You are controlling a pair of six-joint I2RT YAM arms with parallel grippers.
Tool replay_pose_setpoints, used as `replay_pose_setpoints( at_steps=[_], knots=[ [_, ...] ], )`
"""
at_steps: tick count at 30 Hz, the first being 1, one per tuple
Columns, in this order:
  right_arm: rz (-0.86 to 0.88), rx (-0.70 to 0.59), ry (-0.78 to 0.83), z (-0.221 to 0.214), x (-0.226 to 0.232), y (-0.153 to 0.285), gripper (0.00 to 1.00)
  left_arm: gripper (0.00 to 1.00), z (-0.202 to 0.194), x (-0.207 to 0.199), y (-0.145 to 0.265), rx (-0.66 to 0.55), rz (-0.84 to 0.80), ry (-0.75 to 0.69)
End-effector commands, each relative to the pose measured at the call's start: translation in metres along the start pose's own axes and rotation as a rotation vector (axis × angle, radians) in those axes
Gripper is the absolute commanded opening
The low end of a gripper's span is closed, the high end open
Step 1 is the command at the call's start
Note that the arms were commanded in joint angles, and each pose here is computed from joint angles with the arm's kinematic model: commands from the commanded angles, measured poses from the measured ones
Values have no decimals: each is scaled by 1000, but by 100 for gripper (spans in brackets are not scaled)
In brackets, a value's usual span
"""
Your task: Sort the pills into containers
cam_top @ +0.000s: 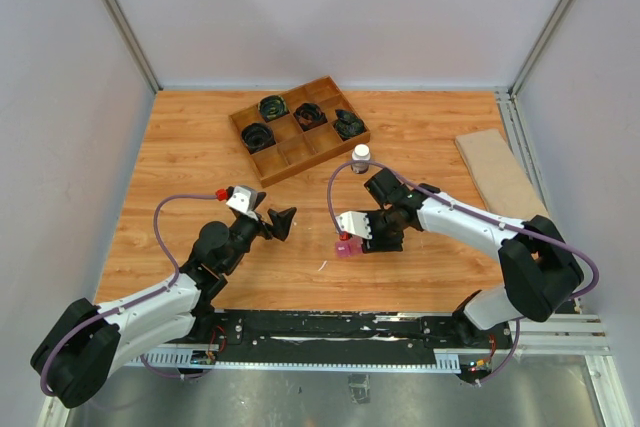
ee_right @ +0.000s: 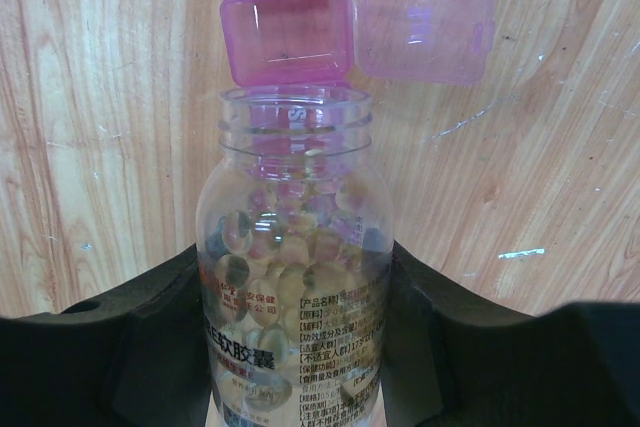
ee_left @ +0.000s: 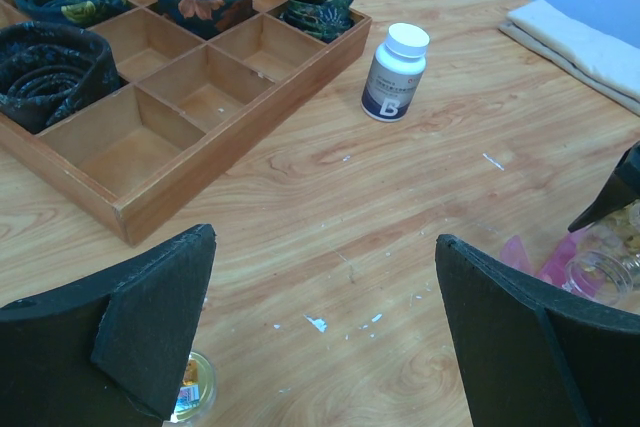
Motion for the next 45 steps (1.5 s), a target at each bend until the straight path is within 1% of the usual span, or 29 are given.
replay_pose_setpoints(
  at_steps=[1, 23, 45],
  knots=[
    [-9, 8, 11, 6, -6, 5, 1, 95, 6, -3, -1, -35, -10, -8],
    [16, 60, 58, 10, -2, 0, 1, 95, 6, -2, -1, -37, -10, -9],
    [6, 77, 55, 12, -3, 1, 1, 95, 6, -3, -1, -38, -10, -9]
  ],
)
Point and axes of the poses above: each gripper's point midway between its finger pads, its own y axis back along the fingers, its own x axis along the line the jaws close on, z = x × y, the point moved 7 cm from there along y, back along the fingers, and after that the axes turned 13 degrees about y, right-handed, at the moved point
